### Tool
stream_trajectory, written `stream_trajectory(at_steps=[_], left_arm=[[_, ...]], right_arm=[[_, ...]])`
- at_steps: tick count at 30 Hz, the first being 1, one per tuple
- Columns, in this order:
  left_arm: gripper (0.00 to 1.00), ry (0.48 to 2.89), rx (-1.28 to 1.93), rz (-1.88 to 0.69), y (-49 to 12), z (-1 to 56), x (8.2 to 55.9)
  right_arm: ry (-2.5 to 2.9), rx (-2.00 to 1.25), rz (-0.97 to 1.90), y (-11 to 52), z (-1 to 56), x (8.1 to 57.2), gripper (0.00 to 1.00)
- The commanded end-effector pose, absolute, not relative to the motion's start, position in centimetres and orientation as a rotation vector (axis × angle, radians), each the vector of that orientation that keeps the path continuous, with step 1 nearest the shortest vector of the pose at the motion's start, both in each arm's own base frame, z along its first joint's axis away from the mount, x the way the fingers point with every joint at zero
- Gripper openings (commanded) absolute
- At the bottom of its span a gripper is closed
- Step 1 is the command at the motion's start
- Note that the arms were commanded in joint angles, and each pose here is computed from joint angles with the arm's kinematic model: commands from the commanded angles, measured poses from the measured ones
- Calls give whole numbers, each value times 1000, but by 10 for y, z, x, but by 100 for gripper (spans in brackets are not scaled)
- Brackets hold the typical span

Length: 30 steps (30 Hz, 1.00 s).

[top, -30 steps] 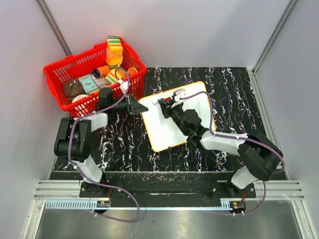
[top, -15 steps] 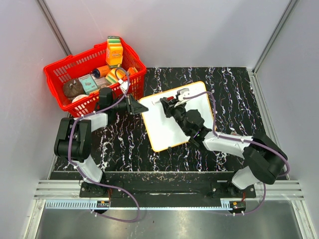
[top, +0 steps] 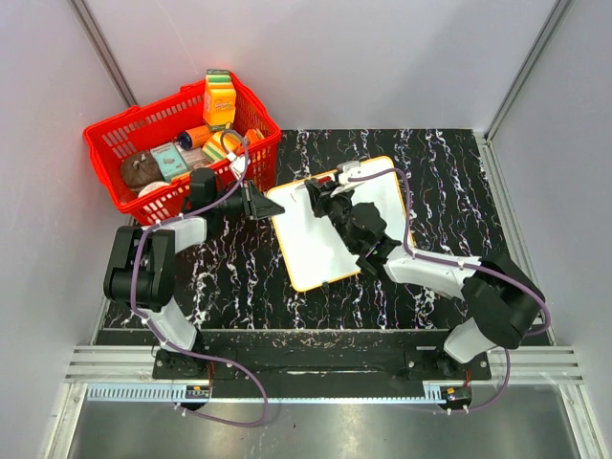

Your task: Write a sentence on the whiteboard

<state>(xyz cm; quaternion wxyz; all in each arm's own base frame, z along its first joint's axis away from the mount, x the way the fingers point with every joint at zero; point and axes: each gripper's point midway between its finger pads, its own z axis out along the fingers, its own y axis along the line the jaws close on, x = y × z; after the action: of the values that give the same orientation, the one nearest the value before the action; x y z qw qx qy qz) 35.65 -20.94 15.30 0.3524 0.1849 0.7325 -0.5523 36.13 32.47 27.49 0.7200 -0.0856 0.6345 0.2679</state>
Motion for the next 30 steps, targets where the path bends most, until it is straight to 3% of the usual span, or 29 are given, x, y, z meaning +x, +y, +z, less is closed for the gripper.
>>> stream_trajectory(at_steps=[1, 30], left_arm=[[0, 1881, 608, -1331, -215, 121, 354], [0, 1889, 609, -1333, -215, 119, 354]], right_arm=[[1376, -137, 596, 323, 290, 370, 0], [1471, -108, 602, 312, 251, 373, 0]])
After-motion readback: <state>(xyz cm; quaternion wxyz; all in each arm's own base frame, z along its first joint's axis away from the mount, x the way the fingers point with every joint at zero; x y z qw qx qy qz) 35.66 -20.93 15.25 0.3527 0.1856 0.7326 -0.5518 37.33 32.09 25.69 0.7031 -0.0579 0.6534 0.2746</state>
